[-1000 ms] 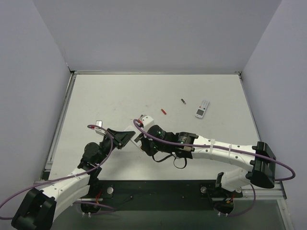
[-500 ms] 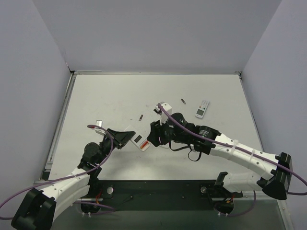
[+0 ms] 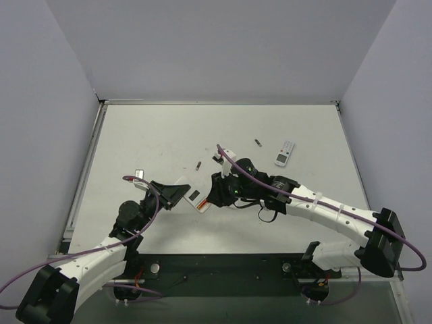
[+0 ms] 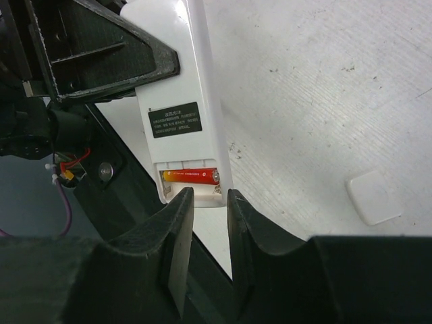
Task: Load the batteries into the remote control
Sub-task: Load the battery into the remote control.
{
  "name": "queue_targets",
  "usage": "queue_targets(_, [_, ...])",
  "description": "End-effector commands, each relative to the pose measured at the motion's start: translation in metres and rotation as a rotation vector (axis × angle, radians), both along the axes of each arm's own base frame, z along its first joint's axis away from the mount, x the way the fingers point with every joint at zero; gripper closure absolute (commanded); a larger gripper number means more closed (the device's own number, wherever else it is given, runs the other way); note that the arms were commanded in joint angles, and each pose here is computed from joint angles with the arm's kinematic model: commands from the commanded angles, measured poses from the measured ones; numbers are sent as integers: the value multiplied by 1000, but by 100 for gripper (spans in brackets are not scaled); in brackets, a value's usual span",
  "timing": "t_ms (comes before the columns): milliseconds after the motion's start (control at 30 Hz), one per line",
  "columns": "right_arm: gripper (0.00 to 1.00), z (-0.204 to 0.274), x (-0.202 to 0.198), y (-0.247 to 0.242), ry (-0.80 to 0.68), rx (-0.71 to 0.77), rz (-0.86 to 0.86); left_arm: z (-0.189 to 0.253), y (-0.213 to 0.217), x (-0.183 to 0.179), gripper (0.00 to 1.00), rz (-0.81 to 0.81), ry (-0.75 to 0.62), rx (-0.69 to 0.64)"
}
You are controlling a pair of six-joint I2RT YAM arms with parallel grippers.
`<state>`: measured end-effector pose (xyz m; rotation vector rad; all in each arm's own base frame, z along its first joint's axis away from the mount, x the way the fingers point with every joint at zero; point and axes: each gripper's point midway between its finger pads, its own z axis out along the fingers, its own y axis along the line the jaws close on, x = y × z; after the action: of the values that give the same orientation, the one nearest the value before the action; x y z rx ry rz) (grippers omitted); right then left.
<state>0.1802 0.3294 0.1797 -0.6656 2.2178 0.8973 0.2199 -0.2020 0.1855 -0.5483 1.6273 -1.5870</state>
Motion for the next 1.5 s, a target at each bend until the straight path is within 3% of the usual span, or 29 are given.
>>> queue_targets(0, [77,13,3,16,-15,49,27,17,1,-3,100,-10,-55,-50])
queue_targets(333, [88,11,5,20,-15,48,29,20,-1,-3,100,-16,-59,-54])
queue_targets(933, [93,-16,13,25,24,-21,4,43,-3,-10,100,-53,-129,-119])
queue_targets(1267, [90,-38,3,33,72,-80,54,56,1,-14,100,-50,-178,-159])
queue_targets(1467, [79,-33,4,25,77,-66,32,42,1,-11,100,-30,-161,-107])
